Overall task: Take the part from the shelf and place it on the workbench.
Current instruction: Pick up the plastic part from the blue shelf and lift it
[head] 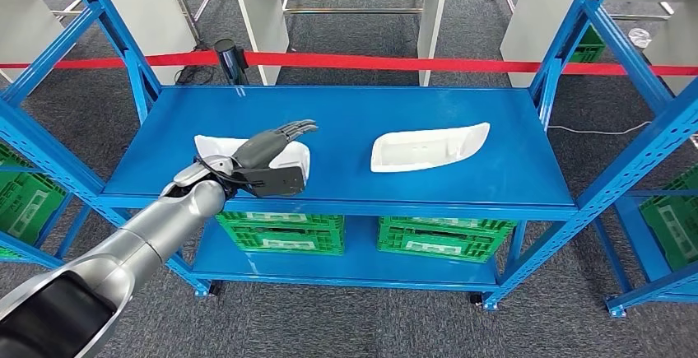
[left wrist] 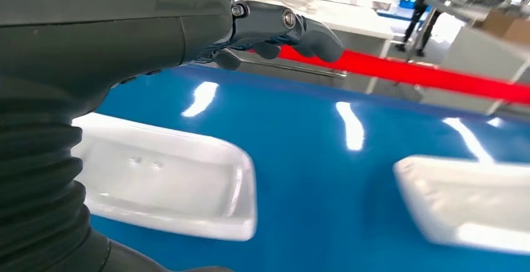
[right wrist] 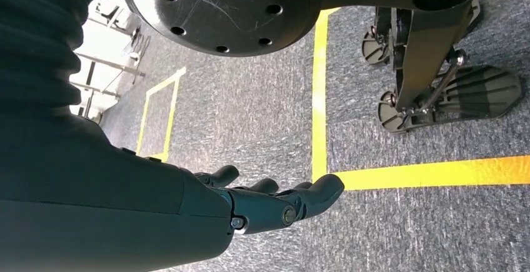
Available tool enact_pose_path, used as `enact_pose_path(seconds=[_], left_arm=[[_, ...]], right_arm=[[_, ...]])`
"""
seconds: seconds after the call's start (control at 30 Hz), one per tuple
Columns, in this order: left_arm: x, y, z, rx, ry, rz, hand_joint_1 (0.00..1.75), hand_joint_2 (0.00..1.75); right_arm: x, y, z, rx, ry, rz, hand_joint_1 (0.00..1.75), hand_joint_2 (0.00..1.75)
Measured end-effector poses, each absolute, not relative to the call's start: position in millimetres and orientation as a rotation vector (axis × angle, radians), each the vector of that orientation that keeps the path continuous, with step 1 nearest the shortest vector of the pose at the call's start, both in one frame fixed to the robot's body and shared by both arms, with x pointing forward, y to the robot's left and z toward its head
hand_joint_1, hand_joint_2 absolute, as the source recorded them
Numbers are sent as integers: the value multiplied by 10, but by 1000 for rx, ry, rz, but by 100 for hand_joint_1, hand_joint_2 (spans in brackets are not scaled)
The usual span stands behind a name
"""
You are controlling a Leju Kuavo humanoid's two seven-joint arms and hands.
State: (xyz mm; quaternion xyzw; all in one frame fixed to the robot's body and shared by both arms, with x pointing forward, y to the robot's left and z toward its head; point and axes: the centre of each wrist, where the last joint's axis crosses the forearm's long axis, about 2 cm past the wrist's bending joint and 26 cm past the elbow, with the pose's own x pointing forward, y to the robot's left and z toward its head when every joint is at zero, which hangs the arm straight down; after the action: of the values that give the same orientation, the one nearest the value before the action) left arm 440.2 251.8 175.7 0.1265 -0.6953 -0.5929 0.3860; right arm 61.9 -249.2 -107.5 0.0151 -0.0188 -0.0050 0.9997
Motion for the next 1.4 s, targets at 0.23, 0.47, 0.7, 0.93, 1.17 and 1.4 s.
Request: enact_pose_path(seconds=[0.23, 0.47, 0.7, 0.93, 1.17, 1.4], left_arm=[[4378, 2541, 1634, 381, -1687, -1604, 0, 175], [4390, 2610, 1581, 428, -1591, -1699, 0, 175], [4400, 2644, 1540, 524, -1462, -1773, 0, 175], [4408, 2653, 1517, 589, -1379, -1779, 0, 175], [4404, 2691, 1487, 625, -1322, -1774, 10, 175], [4394, 2761, 1447, 660, -1267, -1763, 175, 175]], right_arm=[[619, -2493, -1075, 30, -37, -14, 0, 175], [618, -2494, -1075, 29, -33, -10, 0, 175], [619, -2496, -1075, 29, -34, -13, 0, 175], [618, -2497, -1075, 29, -36, -16, 0, 175], [617, -2500, -1076, 29, -35, -20, 0, 175], [617, -2500, -1076, 28, -36, -15, 0, 175]])
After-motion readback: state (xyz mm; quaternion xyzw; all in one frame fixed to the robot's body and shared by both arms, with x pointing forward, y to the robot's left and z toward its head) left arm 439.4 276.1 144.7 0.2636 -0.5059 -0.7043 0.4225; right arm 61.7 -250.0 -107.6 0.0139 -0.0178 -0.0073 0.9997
